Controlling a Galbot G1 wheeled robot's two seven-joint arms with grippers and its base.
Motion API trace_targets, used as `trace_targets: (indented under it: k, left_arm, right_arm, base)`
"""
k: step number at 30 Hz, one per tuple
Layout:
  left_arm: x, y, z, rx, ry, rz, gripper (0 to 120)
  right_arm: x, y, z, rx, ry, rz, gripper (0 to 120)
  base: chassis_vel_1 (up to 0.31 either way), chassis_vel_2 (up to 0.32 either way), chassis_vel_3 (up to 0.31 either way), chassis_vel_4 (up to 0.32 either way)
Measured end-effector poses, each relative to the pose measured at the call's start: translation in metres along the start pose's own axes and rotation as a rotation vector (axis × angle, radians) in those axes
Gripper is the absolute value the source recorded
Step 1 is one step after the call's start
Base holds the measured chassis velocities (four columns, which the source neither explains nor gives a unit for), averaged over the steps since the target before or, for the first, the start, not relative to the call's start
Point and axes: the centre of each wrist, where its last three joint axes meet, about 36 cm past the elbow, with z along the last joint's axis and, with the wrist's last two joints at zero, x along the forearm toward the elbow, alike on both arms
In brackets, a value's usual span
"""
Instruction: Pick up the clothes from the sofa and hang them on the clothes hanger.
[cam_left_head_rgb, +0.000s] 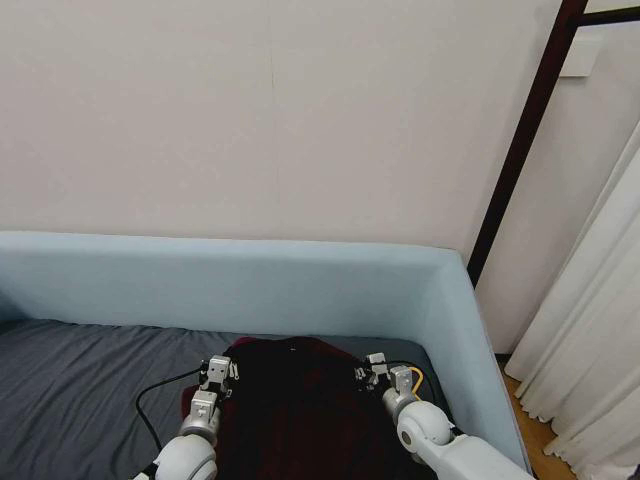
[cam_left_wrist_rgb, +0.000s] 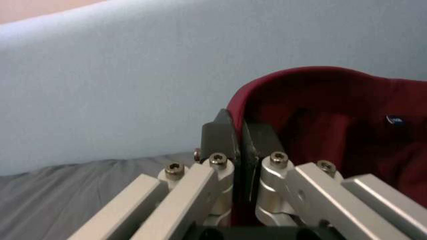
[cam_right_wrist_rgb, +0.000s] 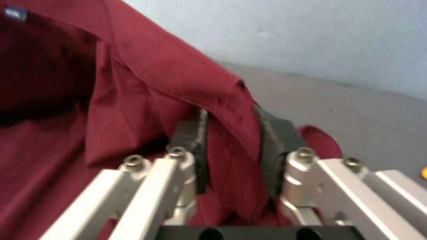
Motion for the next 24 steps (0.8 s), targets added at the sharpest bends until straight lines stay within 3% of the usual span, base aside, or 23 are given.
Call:
trace_targets:
  k: [16, 24]
  left_arm:
    - [-0.012, -0.006, 0.002, 0.004, 0.021, 0.001, 0]
    - [-0.010, -0.008, 0.004, 0.007, 0.022, 0.006, 0]
  right_arm:
    - [0.012, -0.060, 0.003, -0.028, 0.030, 0.129, 91]
    - [0.021, -0.102, 0.028, 0.042, 0.149, 0.139, 100]
  base:
    - [0.000, 0.000, 0.000, 0.000]
    - [0.000, 0.000, 0.000, 0.000]
